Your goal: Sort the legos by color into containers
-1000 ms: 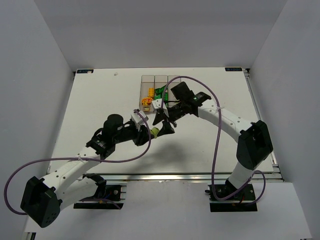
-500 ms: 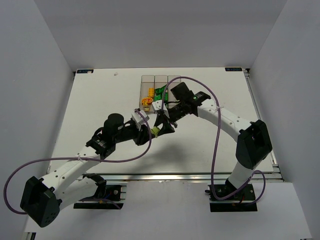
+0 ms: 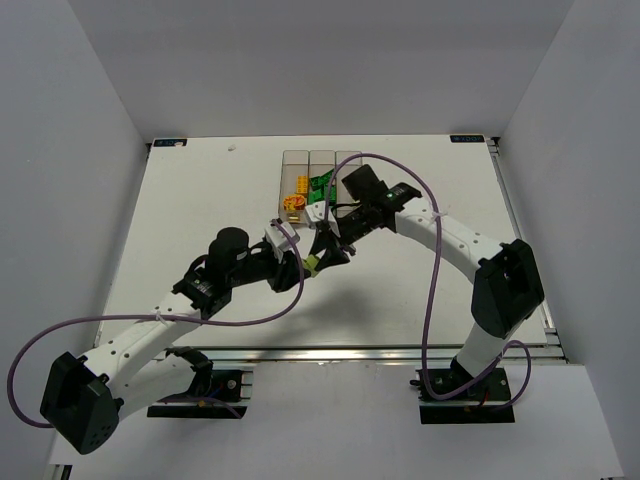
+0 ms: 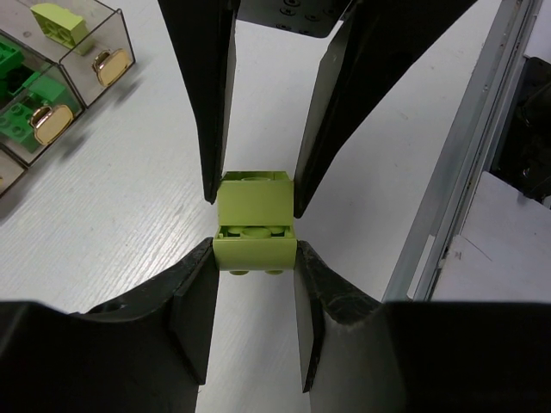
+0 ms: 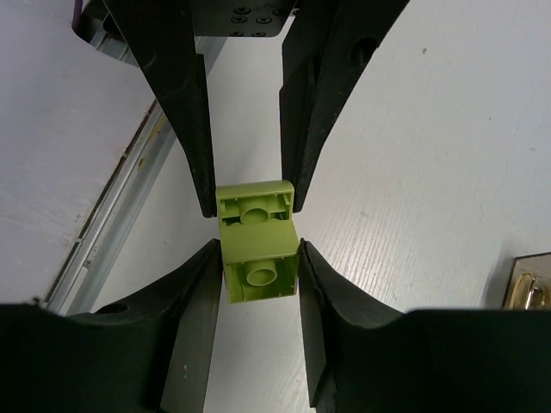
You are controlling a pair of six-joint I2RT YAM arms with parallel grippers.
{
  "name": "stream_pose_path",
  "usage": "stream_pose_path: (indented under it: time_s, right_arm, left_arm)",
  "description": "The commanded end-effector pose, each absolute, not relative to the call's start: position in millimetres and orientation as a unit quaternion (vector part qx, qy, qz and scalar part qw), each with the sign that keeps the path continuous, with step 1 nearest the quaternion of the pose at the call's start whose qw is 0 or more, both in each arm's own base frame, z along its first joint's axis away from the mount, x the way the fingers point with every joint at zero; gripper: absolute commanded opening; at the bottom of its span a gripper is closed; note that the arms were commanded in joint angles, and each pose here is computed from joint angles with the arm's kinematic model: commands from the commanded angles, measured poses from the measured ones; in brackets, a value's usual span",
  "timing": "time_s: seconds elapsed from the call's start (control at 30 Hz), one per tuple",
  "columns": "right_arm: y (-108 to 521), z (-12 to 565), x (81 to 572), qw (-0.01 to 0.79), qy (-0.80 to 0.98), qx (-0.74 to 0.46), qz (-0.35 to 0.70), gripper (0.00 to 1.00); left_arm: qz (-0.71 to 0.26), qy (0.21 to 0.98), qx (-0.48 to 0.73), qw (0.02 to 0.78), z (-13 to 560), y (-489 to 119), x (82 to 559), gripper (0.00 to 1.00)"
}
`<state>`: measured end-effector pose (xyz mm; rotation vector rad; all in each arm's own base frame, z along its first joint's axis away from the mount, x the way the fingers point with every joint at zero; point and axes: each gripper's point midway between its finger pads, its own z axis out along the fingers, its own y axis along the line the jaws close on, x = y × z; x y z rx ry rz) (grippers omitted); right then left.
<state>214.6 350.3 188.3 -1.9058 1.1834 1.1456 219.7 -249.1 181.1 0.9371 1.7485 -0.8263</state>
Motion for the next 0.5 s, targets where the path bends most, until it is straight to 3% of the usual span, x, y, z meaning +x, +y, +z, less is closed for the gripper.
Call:
stream_pose_path:
  time_s: [0.0, 0.3, 0.37, 0.47]
  right_arm:
    - [338.5, 201.9, 225.5, 0.324, 0.453, -0.714, 0.424, 0.15]
    - [313.1, 208.7, 279.5, 0.365, 0.517, -0.663, 0.400, 0.10]
    - [307.0, 204.7, 298.9, 0.377, 0.550, -0.645, 0.374, 0.01]
    - [300.3, 200.6, 343.2, 0.418, 0.621, -0.584, 0.314, 0.00]
  left_arm:
    - [-0.327, 0.712, 0.377, 0.494, 187.6, -244.5, 222.7, 0.00]
    - [-0.322, 0.723, 0.366, 0.490, 175.9, -240.2, 221.9, 0.00]
    - [-0.323, 0.727, 0.357, 0.491, 174.0, -239.7, 223.0, 0.00]
    - [-0.320, 0.741, 0.325, 0.492, 171.9, -236.0, 227.6, 0.00]
